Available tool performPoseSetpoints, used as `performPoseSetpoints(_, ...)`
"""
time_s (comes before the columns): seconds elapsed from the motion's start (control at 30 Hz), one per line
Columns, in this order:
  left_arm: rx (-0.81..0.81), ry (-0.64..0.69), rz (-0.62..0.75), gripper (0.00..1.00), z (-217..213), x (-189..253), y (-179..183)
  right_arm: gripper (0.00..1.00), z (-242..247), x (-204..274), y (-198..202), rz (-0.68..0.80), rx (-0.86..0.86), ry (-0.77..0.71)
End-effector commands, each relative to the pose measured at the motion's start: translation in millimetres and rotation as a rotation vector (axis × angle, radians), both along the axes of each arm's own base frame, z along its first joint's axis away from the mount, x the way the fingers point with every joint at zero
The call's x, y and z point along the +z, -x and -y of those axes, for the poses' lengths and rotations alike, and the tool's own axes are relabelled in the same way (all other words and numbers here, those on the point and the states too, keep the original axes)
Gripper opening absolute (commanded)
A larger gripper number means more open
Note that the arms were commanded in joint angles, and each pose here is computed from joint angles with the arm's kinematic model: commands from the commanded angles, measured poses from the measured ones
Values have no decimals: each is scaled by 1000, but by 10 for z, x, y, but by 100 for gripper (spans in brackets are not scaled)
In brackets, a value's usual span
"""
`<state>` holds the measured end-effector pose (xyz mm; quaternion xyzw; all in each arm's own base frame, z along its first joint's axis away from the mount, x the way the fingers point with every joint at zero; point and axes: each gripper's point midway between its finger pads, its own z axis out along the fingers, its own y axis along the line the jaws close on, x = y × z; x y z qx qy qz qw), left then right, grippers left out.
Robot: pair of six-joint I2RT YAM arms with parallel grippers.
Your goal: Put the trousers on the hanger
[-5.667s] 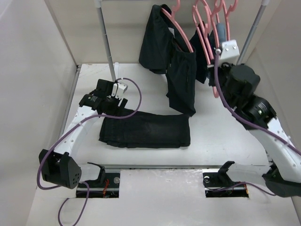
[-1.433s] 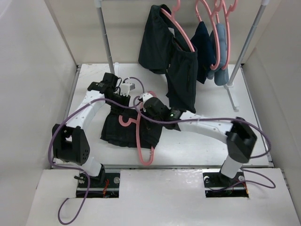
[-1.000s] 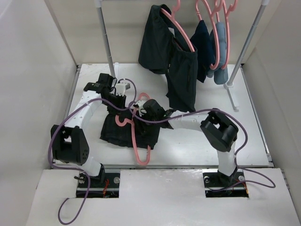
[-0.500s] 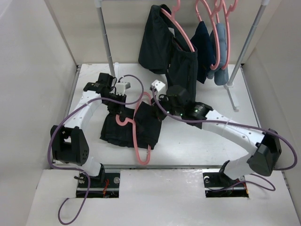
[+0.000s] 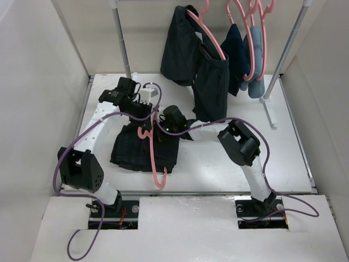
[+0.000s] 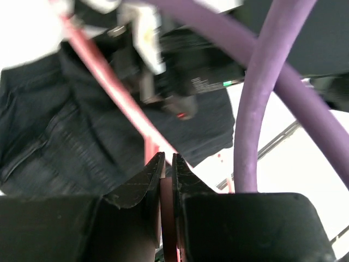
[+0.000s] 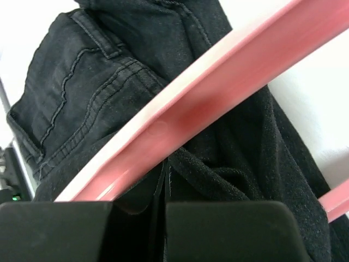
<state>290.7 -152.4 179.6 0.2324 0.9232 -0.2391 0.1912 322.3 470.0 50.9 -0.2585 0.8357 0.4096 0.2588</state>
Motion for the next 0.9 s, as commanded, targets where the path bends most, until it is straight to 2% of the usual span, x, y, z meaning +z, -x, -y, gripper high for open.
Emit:
performPoseSetpoints(0.0, -161, 88, 86, 0, 365, 312, 119, 0, -204, -45, 289, -73, 68, -60)
performPoseSetpoints(0.03, -165, 98, 92, 0, 374, 347, 136, 0, -120, -91, 323, -65, 61, -38)
performPoseSetpoints(0.2, -148, 83, 100, 0, 345, 329, 123, 1, 147, 687, 386, 139, 79, -72)
performPoseSetpoints(0.23, -128, 76, 119, 0, 327, 363, 96, 12, 223, 782, 375, 174, 64, -57)
performPoseSetpoints(0.3, -99, 52, 130, 0, 279, 374, 77, 26, 443, 1000, 435, 237, 58, -12)
performPoseSetpoints(0.33, -85, 27, 138, 0, 239, 356, 51, 42, 497, 1074, 439, 259, 56, 0)
performPoseSetpoints(0.4, -67, 16, 146, 0, 221, 353, 17, 56, 652, 1039, 499, 248, 75, 49)
performPoseSetpoints(0.5, -35, -2, 141, 0, 187, 339, -3, 64, 666, 1147, 612, 264, 174, 62)
performPoseSetpoints(0.53, -34, 1, 151, 0, 204, 356, -51, 67, 684, 1080, 724, 248, 216, 87)
performPoseSetpoints(0.57, -26, 4, 145, 0, 207, 357, -49, 75, 647, 1085, 794, 244, 237, 79)
performPoseSetpoints(0.6, -26, 5, 145, 0, 207, 357, -49, 76, 571, 1059, 938, 221, 279, 66)
performPoseSetpoints(0.63, -26, 2, 137, 0, 210, 328, -58, 77, 483, 1052, 968, 224, 289, 35)
performPoseSetpoints(0.67, -19, 7, 140, 0, 220, 337, -75, 84, 452, 1026, 969, 187, 262, 20)
performPoseSetpoints(0.77, -19, 7, 140, 0, 220, 338, -75, 86, 301, 889, 995, 96, 228, -3)
performPoseSetpoints(0.87, -18, 10, 149, 0, 225, 369, -89, 86, 97, 963, 925, 86, 222, -82)
